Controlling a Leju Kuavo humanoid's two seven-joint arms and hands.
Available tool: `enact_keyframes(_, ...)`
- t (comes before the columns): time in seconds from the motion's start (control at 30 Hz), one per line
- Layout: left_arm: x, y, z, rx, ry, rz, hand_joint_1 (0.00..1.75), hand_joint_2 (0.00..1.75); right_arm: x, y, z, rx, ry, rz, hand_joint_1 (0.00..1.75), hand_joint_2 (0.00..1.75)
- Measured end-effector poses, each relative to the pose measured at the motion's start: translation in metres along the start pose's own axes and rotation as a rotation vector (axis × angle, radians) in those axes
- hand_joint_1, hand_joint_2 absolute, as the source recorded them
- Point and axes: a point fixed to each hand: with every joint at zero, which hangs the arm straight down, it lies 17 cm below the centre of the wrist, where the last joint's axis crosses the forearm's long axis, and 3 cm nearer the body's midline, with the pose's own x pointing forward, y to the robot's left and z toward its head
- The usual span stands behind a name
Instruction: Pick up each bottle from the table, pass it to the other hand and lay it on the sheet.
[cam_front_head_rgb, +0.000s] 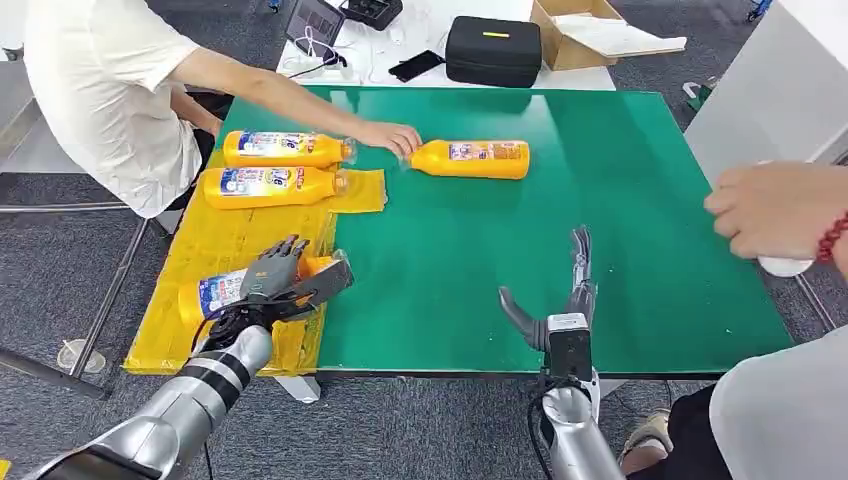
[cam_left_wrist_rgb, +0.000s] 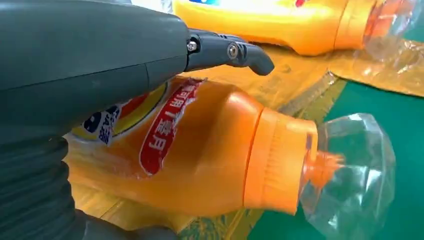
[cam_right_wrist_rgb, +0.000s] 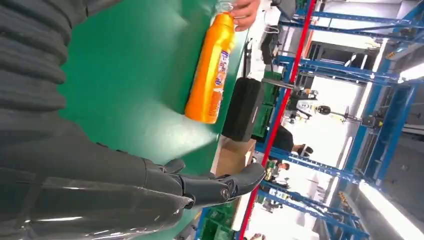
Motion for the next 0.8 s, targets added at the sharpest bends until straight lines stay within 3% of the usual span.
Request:
enact_keyframes(0.3, 0.001, 0.001, -0.001, -0.009, -0.008, 0.031, 0.0, 1.75, -0.005, -0.001, 0.001, -0.003, 0.016, -0.003, 0.0, 1.75)
enact_keyframes(0.6, 0.028, 0.007, 0.002, 0.082, -0.123, 0.115, 0.0, 1.75, -0.008, -0.001, 0.003, -0.004, 0.025, 0.001, 0.0, 1.75)
enact_keyframes(0.63, 0.044, 0.016, 0.005, 0.137, -0.187, 0.172, 0.0, 1.75, -0.009, -0.001, 0.004, -0.004, 0.027, 0.001, 0.0, 0.0)
enact_keyframes(0.7, 0.077, 0.036, 0.014, 0.259, -0.3, 0.292, 0.0, 1.75, -0.009, 0.001, 0.005, 0.011, 0.027, -0.004, 0.0, 0.0)
enact_keyframes(0.73, 0.091, 0.05, 0.021, 0.329, -0.346, 0.349, 0.0, 1.75, -0.009, 0.004, 0.007, 0.026, 0.026, -0.002, 0.0, 1.75)
enact_keyframes(0.8, 0.111, 0.072, 0.036, 0.446, -0.394, 0.444, 0.0, 1.75, -0.012, 0.011, 0.013, 0.065, 0.024, 0.019, 0.0, 1.75)
